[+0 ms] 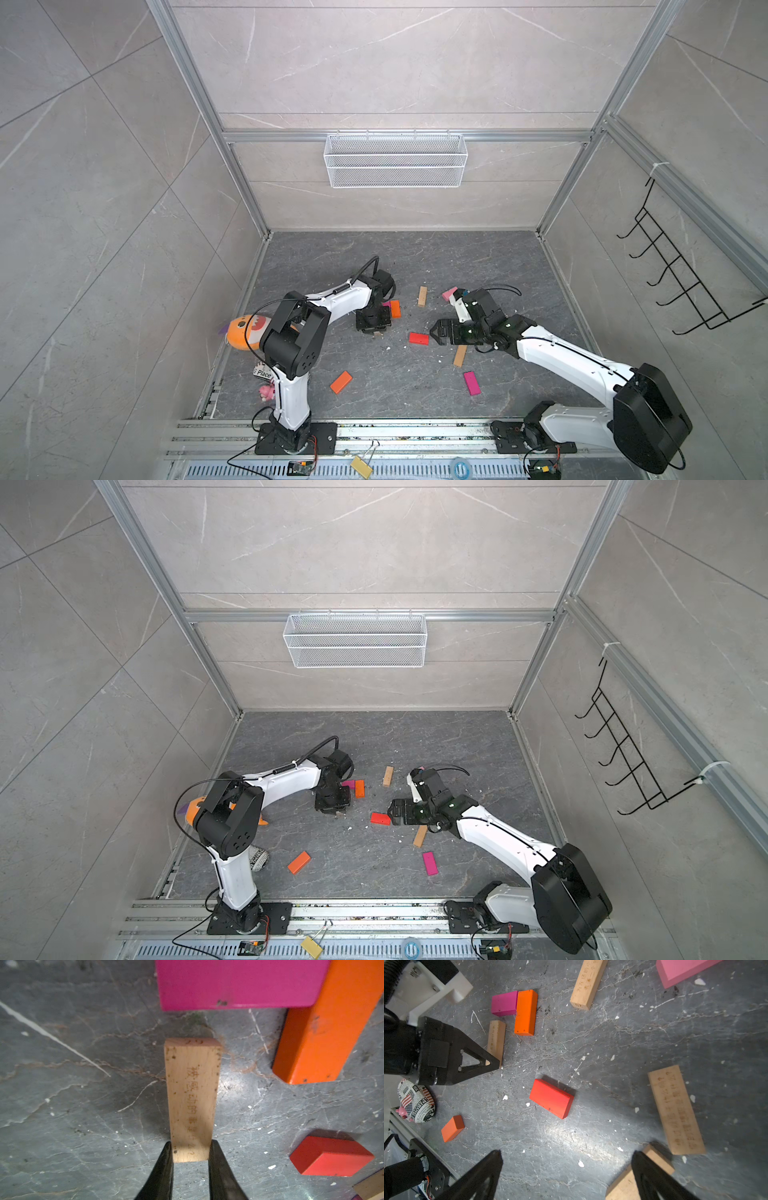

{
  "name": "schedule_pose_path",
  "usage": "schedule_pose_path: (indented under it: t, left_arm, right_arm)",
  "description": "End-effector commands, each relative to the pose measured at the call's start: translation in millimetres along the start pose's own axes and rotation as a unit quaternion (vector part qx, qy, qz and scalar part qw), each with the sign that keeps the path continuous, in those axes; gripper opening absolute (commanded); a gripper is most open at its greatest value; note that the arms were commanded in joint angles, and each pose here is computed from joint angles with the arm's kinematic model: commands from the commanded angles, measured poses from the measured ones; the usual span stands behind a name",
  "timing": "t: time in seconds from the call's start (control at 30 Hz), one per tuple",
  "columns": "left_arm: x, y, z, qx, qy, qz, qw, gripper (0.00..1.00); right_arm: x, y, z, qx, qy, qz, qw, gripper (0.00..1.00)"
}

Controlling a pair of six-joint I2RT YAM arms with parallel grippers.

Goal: Assemble the letter p with building blocks
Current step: Assemble the building block at the center of the board.

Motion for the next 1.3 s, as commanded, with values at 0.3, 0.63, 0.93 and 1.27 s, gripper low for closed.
schedule_pose_path:
  t: [0.3,0.63,0.93,1.27]
  left_arm:
    - [-5.4,1.1,6.0,-0.025,0.001,0.006,1.0,0.19]
    - [-6.9,1.1,7.0,-0.029,-0.001,0.003,1.0,0.19]
    - [-8.9,-0.5,7.8,-0.029,-0.004,-0.001,1.0,0.19]
    - [-10.4,-2.5,8.3,-0.028,-0.004,-0.005,1.0,0.19]
  right_arm:
    - [-0.5,0.5,-2.7,-0.004,-0.007,0.009,1.0,1.0]
    - [-0.3,0.4,-1.0,-0.005,-0.005,0.008,1.0,1.0]
    - [0.2,1.4,-1.6,-0.009,-0.003,0.009,1.0,1.0]
    - [1.5,0.7,-0.3,-0.009,-0.001,0.009,1.0,1.0]
Point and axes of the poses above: each gripper's point midway between its finger pads, its own z axis out along the fingers, its own y axis along the line the jaws close on, x = y × z, the point moved 6 cm from there along -z, back along the fingers, and after that the axes turned 13 degrees about -z, right-handed, at the moved point
